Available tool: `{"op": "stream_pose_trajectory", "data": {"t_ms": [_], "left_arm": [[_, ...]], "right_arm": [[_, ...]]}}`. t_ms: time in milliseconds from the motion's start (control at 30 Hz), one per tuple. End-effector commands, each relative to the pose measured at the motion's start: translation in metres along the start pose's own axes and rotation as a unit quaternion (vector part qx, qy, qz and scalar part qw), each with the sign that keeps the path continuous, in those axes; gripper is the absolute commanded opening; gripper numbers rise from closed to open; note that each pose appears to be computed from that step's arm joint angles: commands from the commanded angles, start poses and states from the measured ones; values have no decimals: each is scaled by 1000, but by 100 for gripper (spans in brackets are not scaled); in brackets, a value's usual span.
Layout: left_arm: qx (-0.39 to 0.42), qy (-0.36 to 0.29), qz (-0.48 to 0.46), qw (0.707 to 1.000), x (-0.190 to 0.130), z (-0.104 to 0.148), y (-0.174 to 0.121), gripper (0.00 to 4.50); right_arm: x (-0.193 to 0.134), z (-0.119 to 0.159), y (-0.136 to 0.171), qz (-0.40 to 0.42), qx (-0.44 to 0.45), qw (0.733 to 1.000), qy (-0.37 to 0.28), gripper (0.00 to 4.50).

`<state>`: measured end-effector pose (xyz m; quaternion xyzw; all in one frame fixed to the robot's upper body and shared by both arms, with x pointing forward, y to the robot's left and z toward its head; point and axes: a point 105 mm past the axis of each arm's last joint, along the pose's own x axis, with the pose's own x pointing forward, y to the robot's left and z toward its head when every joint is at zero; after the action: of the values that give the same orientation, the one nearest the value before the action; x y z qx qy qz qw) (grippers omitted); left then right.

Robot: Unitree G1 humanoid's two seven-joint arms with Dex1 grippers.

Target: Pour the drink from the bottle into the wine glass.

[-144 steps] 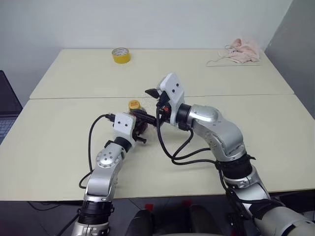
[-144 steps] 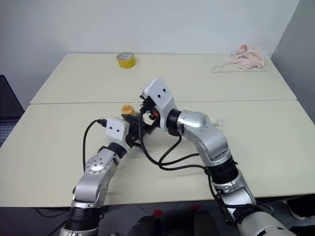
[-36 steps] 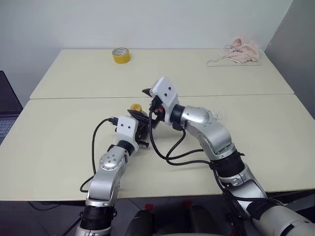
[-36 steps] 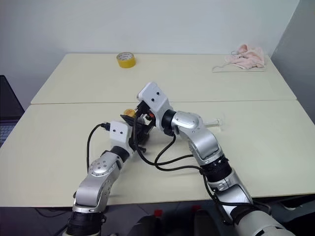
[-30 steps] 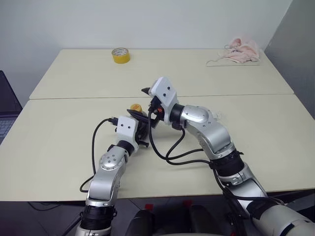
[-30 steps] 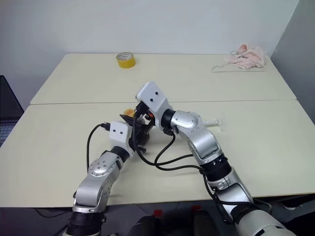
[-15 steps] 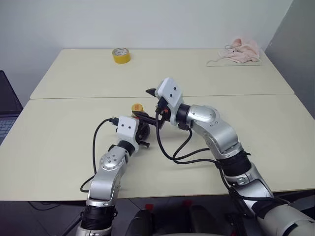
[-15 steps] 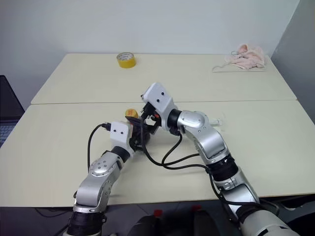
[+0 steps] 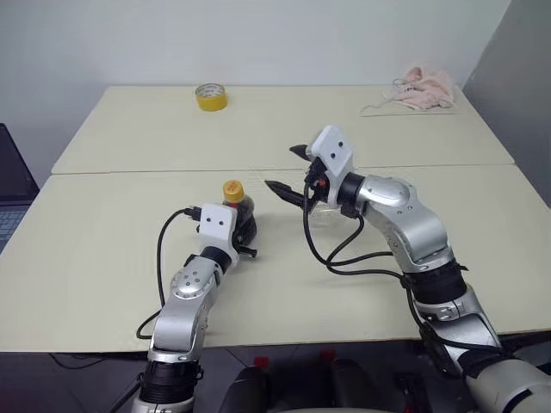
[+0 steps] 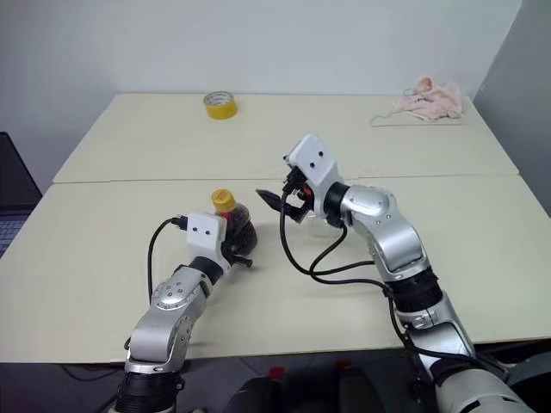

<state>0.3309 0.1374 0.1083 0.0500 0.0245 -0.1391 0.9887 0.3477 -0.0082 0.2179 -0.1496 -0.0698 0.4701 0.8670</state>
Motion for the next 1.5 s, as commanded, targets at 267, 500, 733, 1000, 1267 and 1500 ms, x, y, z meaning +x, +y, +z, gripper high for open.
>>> {"op": "stream_pose_trajectory", "data": {"t_ms": [267,500,733,1000,1267,1500], "left_arm": [[6,-41,-7,999,-1,23,-3,77],[8,-41,-11,999,0,23,-3,77],[10,-42,-14,999,1,23,-4,77],[11,-42,-15,999,2,23,-3,77],[13,-44,-18,999,4,25,-4,77],[12,-45,-15,999,2,25,-3,77]], "right_arm": [[12,43,42,95,11,994,-60,450],[33,44,53,101,5,993,-56,450],[44,34,50,84,-8,996,-41,450],[40,29,36,60,-12,997,-35,450],[32,22,24,55,-41,998,-16,450],[23,27,18,51,-24,998,-26,450]]}}
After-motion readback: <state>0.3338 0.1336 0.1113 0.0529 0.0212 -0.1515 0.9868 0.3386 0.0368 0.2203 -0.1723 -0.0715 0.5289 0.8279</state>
